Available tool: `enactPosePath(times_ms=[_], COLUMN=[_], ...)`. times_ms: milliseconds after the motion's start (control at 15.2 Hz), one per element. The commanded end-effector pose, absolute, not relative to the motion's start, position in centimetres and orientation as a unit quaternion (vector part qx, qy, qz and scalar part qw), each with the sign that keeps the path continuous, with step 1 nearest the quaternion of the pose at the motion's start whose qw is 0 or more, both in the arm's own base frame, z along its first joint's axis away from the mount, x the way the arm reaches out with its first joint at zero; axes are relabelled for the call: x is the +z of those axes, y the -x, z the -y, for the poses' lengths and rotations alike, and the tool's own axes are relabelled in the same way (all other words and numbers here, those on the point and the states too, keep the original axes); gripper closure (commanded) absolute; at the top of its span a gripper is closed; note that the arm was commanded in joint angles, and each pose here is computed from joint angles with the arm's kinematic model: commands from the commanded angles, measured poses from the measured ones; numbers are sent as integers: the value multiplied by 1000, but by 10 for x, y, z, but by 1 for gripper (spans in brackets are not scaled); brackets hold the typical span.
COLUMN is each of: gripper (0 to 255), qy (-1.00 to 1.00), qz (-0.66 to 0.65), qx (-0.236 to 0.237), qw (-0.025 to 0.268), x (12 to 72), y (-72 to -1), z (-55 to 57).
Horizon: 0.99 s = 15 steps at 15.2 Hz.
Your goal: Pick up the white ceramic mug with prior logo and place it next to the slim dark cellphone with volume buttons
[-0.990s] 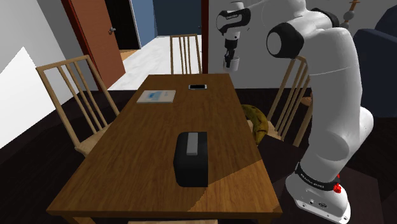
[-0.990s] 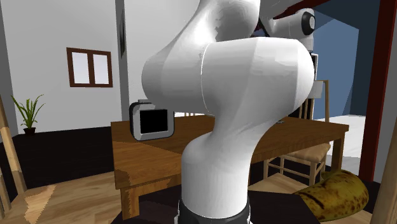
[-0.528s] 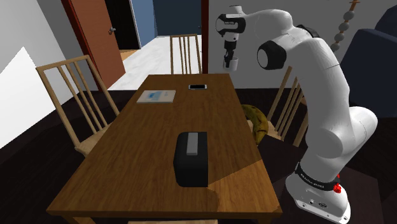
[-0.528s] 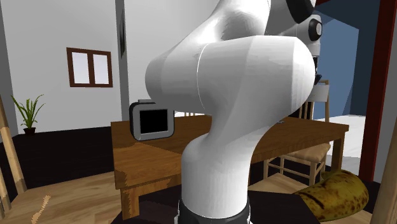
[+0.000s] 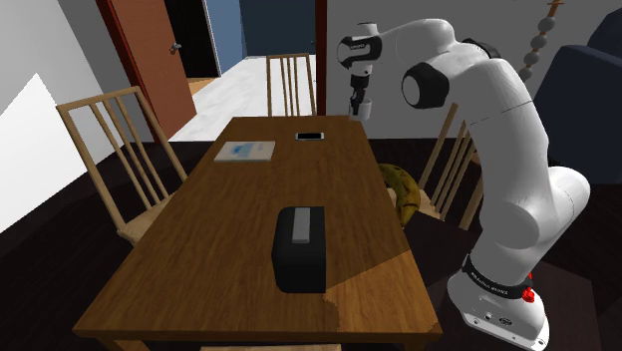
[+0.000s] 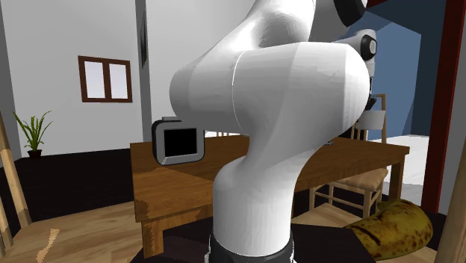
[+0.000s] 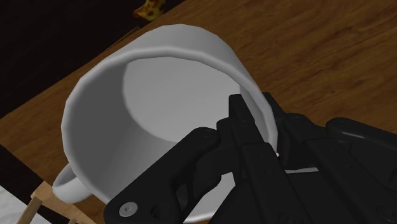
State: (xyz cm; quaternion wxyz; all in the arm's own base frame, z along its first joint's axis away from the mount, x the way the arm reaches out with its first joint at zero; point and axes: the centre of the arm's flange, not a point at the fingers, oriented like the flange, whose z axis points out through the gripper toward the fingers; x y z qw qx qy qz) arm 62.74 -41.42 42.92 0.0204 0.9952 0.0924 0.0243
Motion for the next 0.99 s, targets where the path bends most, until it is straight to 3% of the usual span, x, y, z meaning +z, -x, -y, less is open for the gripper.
enactPosePath(times_ms=[0, 924], gripper=[255, 255], qy=[-995, -995], qz=[-92, -92], qx=[25, 25], qw=[21, 21], x=[419, 347], y=[-627, -627], z=[414, 414])
